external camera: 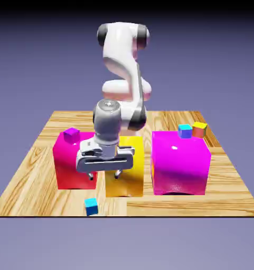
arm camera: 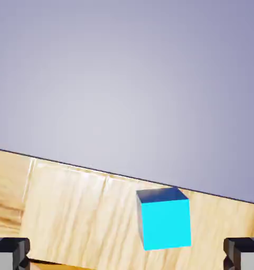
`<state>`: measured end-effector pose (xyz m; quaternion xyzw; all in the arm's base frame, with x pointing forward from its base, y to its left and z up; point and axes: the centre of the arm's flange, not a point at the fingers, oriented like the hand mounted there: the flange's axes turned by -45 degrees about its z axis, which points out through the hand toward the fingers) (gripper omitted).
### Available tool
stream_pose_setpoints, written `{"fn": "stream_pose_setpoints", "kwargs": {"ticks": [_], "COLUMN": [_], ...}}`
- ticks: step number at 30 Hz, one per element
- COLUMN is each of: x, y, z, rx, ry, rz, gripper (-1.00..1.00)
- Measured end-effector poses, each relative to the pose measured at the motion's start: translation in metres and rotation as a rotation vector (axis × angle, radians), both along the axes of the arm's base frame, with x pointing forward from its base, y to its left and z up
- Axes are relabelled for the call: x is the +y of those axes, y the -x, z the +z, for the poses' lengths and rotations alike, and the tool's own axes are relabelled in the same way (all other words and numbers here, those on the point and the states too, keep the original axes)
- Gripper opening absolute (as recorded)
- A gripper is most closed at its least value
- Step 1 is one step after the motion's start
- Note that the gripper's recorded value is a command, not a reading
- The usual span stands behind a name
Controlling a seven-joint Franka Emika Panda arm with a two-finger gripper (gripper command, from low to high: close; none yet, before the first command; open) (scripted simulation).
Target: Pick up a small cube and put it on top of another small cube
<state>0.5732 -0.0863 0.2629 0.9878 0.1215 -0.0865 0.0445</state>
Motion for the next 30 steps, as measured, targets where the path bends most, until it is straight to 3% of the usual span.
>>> {"fn": "stream_pose_setpoints", "kwargs": {"ticks": [8,12,13,15,19,30], "x": [-0.037,-0.043,-0.043,-0.043,-0.046,-0.167], "y": [-0.015,0.005,0.007,0.007,-0.011,0.095], "z": [-0.088,-0.146,-0.152,-0.152,-0.077,0.077], "rx": [0.302,0.303,0.303,0.303,0.296,0.214], "ry": [0.015,0.016,0.016,0.015,0.016,-0.021], "rz": [0.031,0.03,0.03,0.03,-0.024,-0.891], "gripper": [0.0,0.0,-1.0,-1.0,-1.0,-1.0]}}
